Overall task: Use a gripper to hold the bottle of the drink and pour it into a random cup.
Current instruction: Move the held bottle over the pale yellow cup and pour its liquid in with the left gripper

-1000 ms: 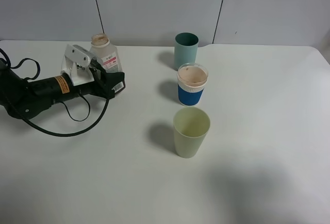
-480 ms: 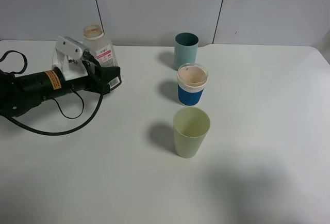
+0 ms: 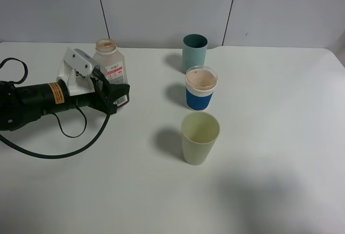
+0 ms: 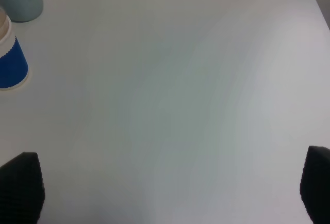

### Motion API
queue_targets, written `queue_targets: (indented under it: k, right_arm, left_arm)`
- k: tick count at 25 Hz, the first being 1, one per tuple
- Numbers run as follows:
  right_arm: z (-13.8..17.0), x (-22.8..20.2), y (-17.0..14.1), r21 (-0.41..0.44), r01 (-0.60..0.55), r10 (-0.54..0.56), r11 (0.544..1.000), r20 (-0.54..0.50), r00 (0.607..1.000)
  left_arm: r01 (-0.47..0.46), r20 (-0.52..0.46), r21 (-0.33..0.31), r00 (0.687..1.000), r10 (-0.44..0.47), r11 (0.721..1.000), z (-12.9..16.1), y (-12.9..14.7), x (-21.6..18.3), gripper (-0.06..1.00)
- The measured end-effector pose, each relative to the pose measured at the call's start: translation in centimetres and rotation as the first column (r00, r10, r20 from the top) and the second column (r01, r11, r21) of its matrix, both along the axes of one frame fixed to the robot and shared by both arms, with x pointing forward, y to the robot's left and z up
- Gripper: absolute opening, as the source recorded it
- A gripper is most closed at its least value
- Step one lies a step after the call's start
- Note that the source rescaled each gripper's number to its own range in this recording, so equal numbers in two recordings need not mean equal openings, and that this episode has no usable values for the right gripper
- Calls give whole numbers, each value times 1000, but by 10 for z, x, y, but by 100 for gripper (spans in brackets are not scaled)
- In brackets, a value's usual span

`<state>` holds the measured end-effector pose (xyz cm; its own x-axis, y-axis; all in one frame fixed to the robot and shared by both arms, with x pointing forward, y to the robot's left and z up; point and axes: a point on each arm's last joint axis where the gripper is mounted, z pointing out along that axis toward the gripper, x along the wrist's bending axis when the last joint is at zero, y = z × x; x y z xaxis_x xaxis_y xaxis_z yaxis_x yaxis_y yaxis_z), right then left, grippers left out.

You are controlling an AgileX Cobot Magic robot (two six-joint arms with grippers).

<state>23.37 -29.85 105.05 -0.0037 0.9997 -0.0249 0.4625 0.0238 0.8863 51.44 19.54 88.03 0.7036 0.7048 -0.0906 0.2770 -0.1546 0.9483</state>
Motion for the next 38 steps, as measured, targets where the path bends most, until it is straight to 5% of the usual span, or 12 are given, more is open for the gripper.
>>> queue_targets:
  k: [17, 28, 38]
  right_arm:
    - [0, 0, 0, 0, 0, 0, 1000, 0, 1000]
    - [0, 0, 0, 0, 0, 0, 1000, 0, 1000]
    - [0, 0, 0, 0, 0, 0, 1000, 0, 1000]
  left_arm:
    - [96, -9, 102, 995, -96, 990, 15, -25, -23, 5]
    - [131, -13, 165, 991, -131, 978, 16, -21, -49, 5]
    - [176, 29, 284, 981, -192, 943, 26, -13, -70, 5]
